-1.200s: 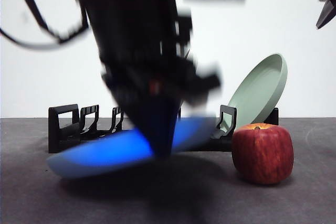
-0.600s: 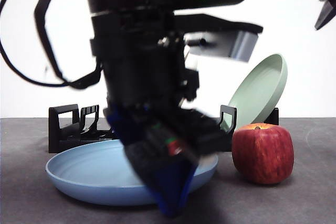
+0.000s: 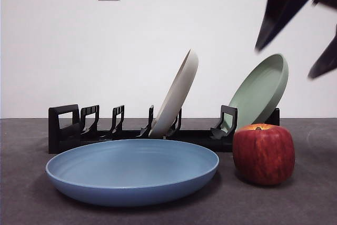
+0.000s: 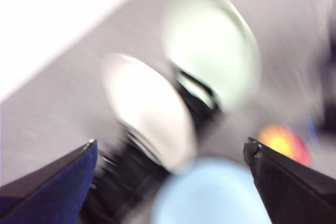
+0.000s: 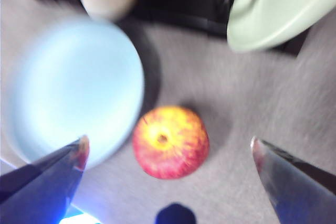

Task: Take the blue plate from the plate rack,put the plate on the table,take the apple from the table,put the apple in the plate

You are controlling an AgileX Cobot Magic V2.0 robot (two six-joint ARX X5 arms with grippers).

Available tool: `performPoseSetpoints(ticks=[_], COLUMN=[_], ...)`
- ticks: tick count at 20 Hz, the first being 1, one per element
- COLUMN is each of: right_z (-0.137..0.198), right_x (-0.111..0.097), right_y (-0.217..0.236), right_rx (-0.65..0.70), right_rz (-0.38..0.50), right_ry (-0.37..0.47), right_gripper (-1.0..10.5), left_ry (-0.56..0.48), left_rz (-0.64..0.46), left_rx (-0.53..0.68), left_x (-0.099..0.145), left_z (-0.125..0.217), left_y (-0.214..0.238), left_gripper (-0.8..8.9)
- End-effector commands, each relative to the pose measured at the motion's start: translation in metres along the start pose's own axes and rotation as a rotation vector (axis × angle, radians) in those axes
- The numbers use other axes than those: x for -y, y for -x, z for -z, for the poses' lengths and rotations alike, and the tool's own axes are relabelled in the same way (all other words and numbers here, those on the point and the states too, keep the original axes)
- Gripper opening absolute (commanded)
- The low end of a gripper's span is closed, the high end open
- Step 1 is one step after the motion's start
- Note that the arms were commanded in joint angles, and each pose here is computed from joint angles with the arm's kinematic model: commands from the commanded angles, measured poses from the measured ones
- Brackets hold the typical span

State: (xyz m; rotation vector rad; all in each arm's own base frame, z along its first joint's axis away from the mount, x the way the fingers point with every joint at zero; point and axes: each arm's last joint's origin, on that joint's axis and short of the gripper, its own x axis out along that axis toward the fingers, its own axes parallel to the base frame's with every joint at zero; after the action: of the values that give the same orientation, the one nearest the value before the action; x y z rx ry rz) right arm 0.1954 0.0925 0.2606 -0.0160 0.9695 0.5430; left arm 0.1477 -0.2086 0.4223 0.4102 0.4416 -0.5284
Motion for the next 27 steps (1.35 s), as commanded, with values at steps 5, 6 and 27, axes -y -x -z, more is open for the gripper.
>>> performPoseSetpoints(ticks=[5,6,27], right_z=[0.002,0.004,-0.043], right_x=[-0.028,-0.029,-0.073], right_y=[-0.062,-0.072,-0.069], right_rx=[-0.155,-0.184,-0.099], right_rz=[0.076,0.106,-0.076], right_ry=[0.138,0.152,0.183], right_gripper=[5.4,5.4,-0.1], left_ry=[0.153,0.169,0.2], left_rz=[-0.244,-0.28,-0.419], left_rx=[0.097,0.082,-0.033], left_x=[-0.084,-0.092,-0.122], left_z=[0.0,0.004,0.022], left_y=[0.051,0.055,0.062], left_gripper=[4.71,4.71,4.71])
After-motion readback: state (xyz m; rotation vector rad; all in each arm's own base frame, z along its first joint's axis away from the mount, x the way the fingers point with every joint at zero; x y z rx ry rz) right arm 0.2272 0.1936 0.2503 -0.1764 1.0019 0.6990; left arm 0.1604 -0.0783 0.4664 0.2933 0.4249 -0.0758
